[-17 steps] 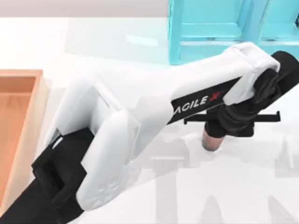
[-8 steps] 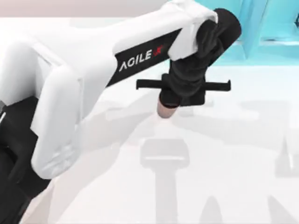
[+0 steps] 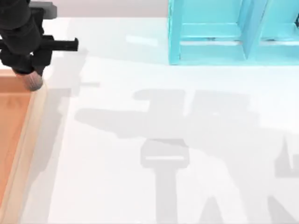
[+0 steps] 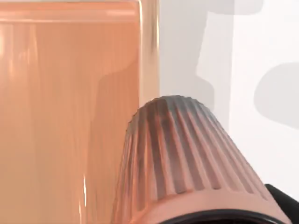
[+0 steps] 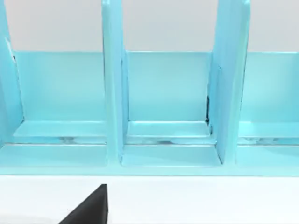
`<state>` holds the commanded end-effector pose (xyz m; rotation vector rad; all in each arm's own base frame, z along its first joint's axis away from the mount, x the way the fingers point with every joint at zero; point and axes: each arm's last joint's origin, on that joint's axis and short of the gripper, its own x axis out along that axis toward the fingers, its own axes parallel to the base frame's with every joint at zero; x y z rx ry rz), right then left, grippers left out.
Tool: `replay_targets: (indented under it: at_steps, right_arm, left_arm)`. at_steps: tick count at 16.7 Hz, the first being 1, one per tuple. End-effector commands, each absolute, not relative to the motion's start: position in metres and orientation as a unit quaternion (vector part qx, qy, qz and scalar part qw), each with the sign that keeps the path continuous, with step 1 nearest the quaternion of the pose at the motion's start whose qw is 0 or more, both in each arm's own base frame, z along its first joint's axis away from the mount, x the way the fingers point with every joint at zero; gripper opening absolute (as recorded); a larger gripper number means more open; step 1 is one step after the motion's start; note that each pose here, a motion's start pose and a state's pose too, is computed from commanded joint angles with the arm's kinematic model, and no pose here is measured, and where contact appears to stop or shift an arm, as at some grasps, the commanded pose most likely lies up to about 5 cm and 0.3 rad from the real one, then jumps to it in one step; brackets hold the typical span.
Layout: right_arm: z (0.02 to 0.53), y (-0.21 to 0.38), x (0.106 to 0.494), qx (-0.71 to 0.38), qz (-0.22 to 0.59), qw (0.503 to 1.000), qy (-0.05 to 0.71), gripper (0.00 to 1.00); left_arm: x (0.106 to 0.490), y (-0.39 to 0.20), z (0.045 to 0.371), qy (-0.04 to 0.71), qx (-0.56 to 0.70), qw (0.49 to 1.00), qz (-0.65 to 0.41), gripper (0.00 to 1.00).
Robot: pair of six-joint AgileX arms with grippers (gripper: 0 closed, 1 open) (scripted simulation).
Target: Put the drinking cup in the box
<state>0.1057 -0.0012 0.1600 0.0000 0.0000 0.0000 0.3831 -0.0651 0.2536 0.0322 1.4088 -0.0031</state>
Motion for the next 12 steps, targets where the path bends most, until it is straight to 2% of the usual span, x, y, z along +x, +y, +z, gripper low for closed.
replay_targets:
  at_steps: [2,5,8,12]
  right_arm:
    - [0.16,-0.001,0.106,0.0,0.0,1.0,0.0,1.0]
    - [0.16,-0.001,0.106,0.0,0.0,1.0,0.0,1.0]
    - [0.16,-0.001,0.106,0.0,0.0,1.0,0.0,1.0]
    - [0.16,-0.001,0.106,0.0,0.0,1.0,0.0,1.0]
  left_arm:
    - [0.358,-0.002,0.268,0.646,0.008,0.763,-0.004,0.0]
    - [0.314,0.052,0.283,0.636,0.003,0.772,-0.009,0.0]
    - [0.29,0.072,0.287,0.629,0.003,0.777,-0.01,0.0]
    - [0.289,0.073,0.287,0.628,0.004,0.778,-0.009,0.0]
